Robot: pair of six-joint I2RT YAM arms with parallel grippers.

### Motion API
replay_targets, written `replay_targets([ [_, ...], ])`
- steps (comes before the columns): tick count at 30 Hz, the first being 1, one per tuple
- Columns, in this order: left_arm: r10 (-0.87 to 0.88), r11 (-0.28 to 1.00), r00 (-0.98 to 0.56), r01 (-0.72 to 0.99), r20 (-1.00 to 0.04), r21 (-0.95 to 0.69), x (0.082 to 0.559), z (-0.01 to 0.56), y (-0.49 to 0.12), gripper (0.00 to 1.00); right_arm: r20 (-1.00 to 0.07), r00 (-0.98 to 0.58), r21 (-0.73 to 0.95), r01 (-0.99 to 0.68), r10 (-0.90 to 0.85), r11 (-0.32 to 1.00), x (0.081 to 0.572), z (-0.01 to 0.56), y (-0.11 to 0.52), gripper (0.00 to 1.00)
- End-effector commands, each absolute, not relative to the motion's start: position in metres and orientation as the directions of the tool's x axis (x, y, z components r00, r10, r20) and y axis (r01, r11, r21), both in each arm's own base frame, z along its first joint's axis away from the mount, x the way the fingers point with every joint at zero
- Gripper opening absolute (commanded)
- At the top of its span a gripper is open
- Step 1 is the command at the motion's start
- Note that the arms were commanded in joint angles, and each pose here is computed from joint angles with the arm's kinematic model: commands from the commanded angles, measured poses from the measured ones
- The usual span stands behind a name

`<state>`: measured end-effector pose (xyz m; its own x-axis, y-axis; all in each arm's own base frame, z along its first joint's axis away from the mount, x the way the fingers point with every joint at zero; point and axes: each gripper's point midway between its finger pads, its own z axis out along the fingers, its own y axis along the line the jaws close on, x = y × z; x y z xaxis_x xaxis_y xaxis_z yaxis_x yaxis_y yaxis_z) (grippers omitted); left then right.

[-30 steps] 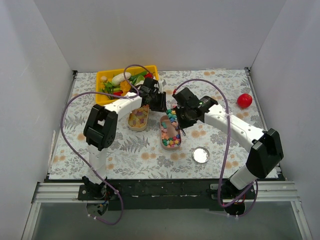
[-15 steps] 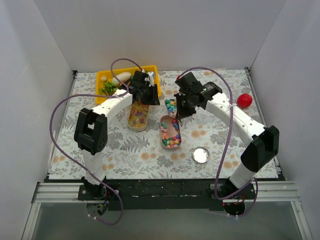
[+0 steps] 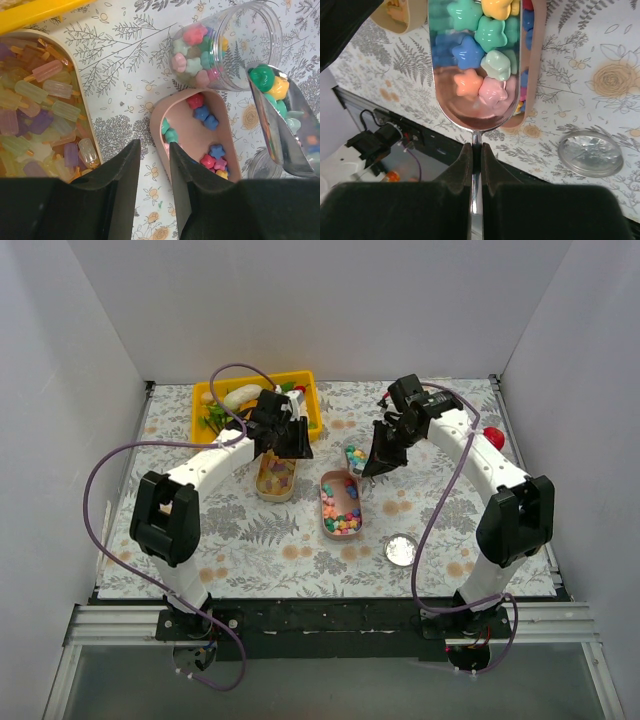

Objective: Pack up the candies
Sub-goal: Place the fake candies in the packing bottle.

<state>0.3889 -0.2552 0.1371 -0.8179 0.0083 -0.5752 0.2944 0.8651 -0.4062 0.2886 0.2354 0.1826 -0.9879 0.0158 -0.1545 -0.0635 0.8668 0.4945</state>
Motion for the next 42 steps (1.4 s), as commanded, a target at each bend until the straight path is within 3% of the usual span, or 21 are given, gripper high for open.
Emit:
replay_targets([
  [1, -0.006, 0.865, -0.789, 0.304, -0.615, -0.398, 0.384, 0.158, -0.251, 0.30, -0.068, -0.997, 0.649, -0.018, 0.035, 0.761, 0.288, 0.194, 0.250, 0.01],
  [15, -0.019, 0.866, -0.793, 0.292, -0.610, -0.406, 0.382, 0.158, -0.250, 0.30, 0.087, -0.974, 0.778, 0.197, 0.208, 0.597, 0.315, 0.195, 0.248, 0.01],
  [29, -0.023, 0.873, -0.793, 0.281, -0.609, -0.399, 0.383, 0.155, -0.248, 0.30, 0.278, -0.922, 0.799, 0.377, 0.269, 0.468, 0.308, 0.188, 0.245, 0.01],
  [42, -0.030, 0.876, -0.778, 0.281, -0.627, -0.391, 0.385, 0.167, -0.246, 0.30, 0.373, -0.874, 0.867, 0.448, 0.312, 0.219, 0.317, 0.205, 0.251, 0.01],
])
